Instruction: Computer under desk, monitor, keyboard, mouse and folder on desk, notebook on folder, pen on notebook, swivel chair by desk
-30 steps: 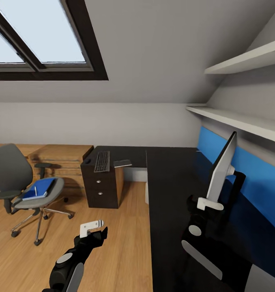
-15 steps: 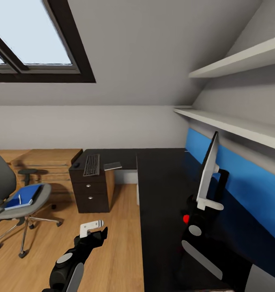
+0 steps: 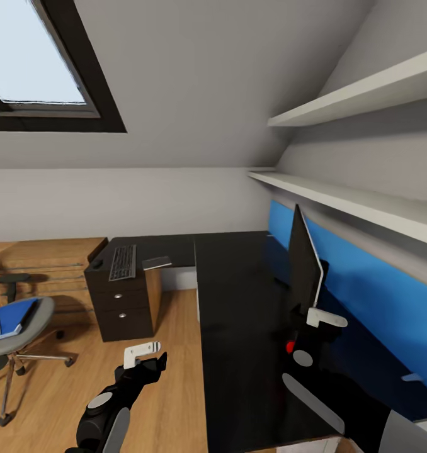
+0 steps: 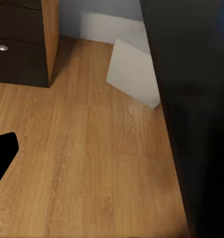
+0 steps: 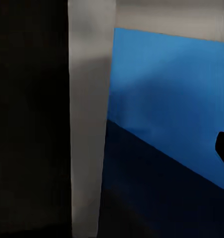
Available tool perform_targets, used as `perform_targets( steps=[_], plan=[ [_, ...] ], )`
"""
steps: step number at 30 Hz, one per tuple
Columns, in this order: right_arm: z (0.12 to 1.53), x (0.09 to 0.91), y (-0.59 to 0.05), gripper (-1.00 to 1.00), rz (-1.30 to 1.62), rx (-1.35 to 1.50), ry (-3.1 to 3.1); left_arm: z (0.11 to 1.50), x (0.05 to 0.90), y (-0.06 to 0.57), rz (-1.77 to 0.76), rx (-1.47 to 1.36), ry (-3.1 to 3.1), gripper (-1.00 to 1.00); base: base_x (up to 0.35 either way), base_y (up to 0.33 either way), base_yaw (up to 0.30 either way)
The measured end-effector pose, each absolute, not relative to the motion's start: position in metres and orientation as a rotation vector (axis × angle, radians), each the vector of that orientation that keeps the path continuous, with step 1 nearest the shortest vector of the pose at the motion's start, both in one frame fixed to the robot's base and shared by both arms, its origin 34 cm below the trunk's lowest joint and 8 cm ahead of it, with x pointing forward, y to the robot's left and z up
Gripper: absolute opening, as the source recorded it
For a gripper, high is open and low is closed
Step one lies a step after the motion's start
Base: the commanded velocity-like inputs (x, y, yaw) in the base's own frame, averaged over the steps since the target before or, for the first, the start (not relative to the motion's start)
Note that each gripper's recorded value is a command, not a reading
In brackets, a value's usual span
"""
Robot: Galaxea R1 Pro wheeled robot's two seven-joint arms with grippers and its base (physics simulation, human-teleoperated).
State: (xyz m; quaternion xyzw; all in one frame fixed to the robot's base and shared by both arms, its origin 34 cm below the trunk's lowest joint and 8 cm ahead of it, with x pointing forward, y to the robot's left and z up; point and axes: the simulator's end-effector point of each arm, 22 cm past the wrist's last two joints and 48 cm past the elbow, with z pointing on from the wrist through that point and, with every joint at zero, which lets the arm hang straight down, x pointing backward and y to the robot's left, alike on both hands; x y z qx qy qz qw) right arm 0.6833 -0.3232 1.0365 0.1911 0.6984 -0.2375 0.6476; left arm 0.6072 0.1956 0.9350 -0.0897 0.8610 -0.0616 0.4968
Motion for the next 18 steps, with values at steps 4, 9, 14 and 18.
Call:
perform_targets(
  steps=[4, 9, 14, 18],
  plan=[
    [1.0387, 0.683, -0.3233, 1.0, -0.539, 0.434, 1.584, 0.9373, 0.6071, 0.1959, -0.149, -0.216, 2.08, 1.0, -0.038, -0.233, -0.188],
    [1.0403, 0.6827, -0.3228, 1.0, -0.537, 0.434, 1.582, 0.9399, 0.6073, 0.1968, -0.148, -0.217, 2.075, 1.0, -0.005, -0.062, -0.084],
    [1.0406, 0.6826, -0.3227, 1.0, -0.538, 0.436, 1.581, 0.9405, 0.6074, 0.1967, -0.148, -0.216, 2.073, 1.0, -0.031, -0.145, -0.014],
    [1.0406, 0.6824, -0.3219, 1.0, -0.537, 0.435, 1.581, 0.9405, 0.6075, 0.1969, -0.148, -0.217, 2.073, 1.0, -0.05, -0.233, -0.003]
  ],
)
